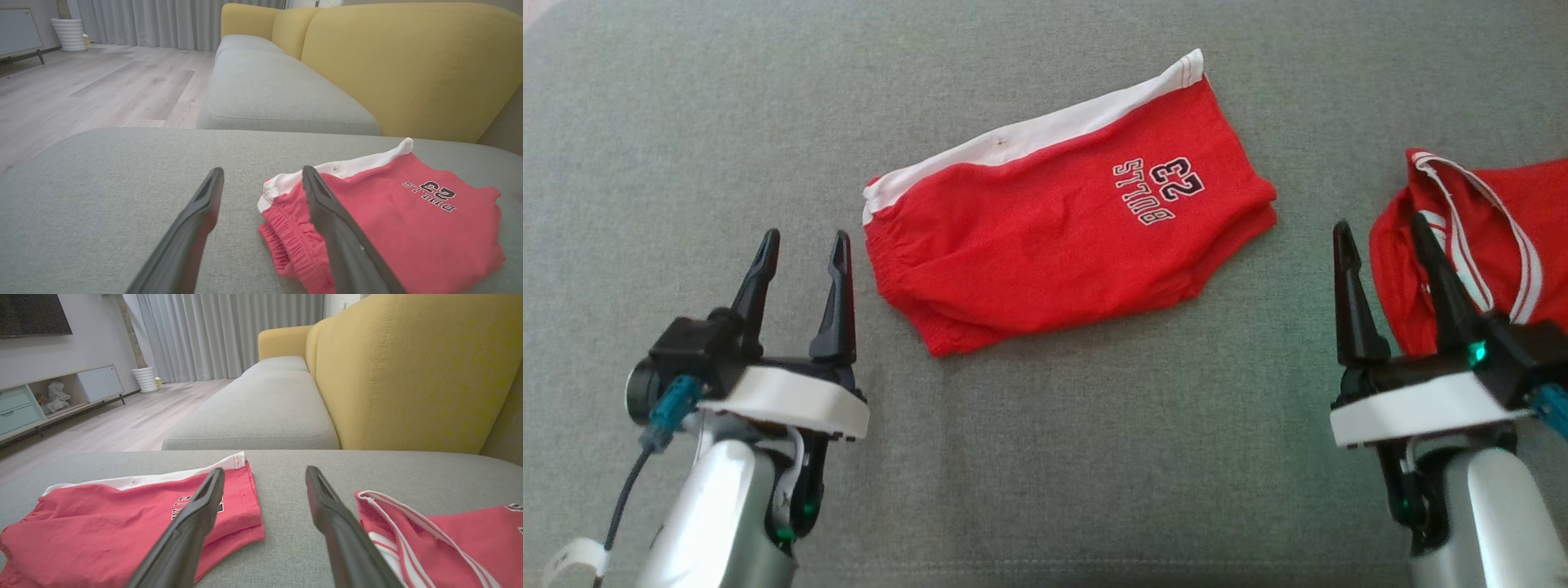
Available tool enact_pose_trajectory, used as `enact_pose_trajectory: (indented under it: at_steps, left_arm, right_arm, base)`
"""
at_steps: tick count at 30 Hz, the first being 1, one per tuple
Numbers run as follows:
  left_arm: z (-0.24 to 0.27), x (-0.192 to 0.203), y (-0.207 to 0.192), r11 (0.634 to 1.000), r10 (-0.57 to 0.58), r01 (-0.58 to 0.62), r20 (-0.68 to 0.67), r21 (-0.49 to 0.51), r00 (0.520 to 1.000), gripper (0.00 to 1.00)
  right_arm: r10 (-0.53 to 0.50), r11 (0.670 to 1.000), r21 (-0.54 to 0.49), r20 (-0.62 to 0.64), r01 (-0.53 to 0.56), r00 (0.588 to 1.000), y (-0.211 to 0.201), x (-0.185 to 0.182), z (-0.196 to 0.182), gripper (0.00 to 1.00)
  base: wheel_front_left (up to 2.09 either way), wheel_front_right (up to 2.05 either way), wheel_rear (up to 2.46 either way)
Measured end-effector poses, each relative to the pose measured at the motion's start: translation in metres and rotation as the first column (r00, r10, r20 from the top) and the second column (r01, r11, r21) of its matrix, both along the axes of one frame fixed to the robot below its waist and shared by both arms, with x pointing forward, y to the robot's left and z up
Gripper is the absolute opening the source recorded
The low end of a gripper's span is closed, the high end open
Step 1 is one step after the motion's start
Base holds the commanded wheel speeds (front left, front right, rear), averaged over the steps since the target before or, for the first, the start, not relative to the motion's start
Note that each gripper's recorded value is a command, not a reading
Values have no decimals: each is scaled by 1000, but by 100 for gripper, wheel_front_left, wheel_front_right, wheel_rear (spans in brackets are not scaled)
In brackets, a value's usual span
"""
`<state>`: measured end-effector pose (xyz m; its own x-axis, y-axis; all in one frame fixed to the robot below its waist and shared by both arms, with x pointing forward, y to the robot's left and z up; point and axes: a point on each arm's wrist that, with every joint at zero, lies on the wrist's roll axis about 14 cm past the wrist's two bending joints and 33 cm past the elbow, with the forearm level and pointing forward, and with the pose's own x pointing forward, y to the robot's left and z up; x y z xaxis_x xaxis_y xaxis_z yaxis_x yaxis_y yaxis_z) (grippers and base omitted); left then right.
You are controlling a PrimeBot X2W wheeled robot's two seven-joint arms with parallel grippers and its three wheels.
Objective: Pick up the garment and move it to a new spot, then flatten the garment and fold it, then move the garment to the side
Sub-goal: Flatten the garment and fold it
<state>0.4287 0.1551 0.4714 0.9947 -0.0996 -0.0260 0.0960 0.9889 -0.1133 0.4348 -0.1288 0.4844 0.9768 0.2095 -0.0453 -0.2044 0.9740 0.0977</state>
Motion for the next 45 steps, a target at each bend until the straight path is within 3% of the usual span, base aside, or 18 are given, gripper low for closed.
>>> enact_pose_trajectory:
  at_steps: [27, 32, 39, 45]
  left_arm:
    - [-7, -13, -1, 1000, -3, 3, -27, 10, 1000, 100]
    - [-12, -14, 3, 1000, 10, -9, -41, 9, 999, 100]
    - [-15, -4, 6, 1000, 15, -15, -43, -2, 999, 100]
    - [-21, 0, 15, 999, 43, -44, -60, -6, 997, 100]
  right_arm:
    - [7, 1000, 27, -37, -6, 999, 2, -11, 4, 100]
    - [24, 1000, 19, -127, -22, 992, 8, -3, -26, 100]
    - [95, 995, 1, -198, -96, 976, 42, 55, -58, 100]
    - [92, 995, -13, -337, -103, 937, 50, 71, -109, 100]
  base:
    - [0, 0, 0]
    - [0, 0, 0]
    - [0, 0, 0]
    - [0, 0, 0]
